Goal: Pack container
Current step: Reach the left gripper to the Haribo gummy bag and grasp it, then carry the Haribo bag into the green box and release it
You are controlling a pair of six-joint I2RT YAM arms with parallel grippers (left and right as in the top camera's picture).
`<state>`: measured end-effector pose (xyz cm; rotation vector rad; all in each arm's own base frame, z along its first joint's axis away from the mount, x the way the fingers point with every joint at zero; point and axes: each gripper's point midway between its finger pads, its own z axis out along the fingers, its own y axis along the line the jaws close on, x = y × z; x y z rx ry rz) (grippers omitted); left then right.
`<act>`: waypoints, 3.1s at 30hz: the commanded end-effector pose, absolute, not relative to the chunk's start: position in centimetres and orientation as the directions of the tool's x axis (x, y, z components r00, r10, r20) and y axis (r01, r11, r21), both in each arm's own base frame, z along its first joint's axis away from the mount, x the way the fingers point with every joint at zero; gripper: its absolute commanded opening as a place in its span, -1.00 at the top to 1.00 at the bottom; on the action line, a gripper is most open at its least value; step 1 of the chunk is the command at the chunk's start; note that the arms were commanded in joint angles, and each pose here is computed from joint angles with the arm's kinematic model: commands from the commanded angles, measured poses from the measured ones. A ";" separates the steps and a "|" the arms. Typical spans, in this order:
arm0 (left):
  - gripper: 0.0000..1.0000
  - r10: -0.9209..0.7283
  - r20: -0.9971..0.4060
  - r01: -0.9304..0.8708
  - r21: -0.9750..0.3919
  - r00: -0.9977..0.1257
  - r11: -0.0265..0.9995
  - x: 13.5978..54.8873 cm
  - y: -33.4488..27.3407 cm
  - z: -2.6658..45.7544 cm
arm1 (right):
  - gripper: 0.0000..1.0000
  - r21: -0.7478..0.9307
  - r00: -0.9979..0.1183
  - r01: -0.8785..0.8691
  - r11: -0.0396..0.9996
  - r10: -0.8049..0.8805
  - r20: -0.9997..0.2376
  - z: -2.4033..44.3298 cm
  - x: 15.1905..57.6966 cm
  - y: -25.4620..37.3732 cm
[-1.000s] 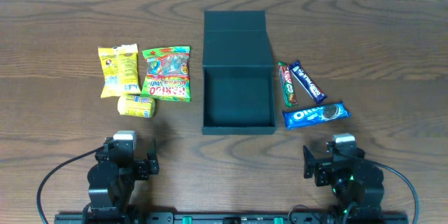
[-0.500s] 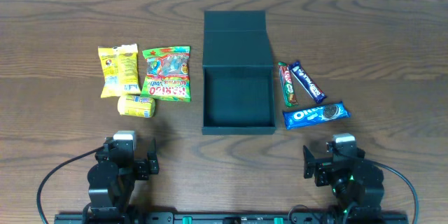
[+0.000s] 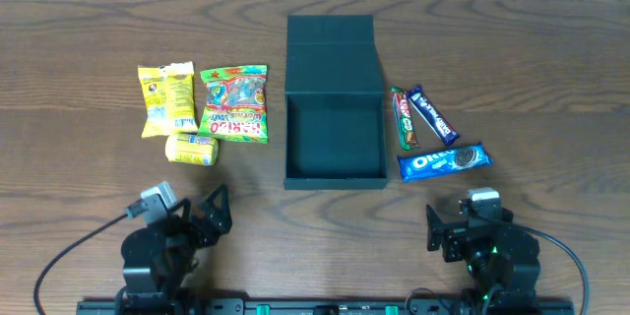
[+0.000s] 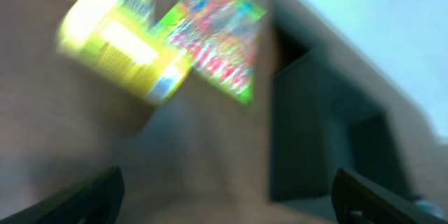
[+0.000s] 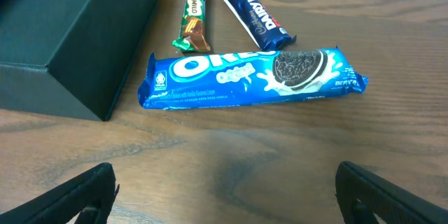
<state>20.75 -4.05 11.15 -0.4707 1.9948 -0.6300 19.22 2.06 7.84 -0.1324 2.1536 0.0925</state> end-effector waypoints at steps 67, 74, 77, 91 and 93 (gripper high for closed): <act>0.89 0.037 -0.402 0.037 0.006 -0.915 0.999 41.0 -6.5 0.2 | -0.99 0.063 -0.519 -0.093 0.994 0.005 -0.855 8.7 19.8 2.0; 0.89 0.013 -0.457 0.022 -0.013 -0.889 1.000 42.8 -7.3 7.0 | -0.99 0.327 -0.504 0.066 0.943 0.314 -0.804 9.1 20.0 2.0; 0.89 0.029 -0.529 0.035 -0.003 -0.848 0.999 43.4 -8.2 11.3 | -0.99 0.340 -0.501 0.074 0.937 0.330 -0.800 9.2 20.1 2.0; 0.89 -0.063 -0.555 0.073 -0.219 -0.829 0.973 34.7 -20.3 19.1 | -0.98 0.342 -0.503 0.072 0.937 0.330 -0.799 9.2 20.1 2.0; 0.89 -0.080 -0.524 0.057 -0.239 -0.848 0.969 33.5 -21.8 18.2 | -0.99 0.349 -0.510 0.059 0.935 0.329 -0.795 9.1 20.0 2.3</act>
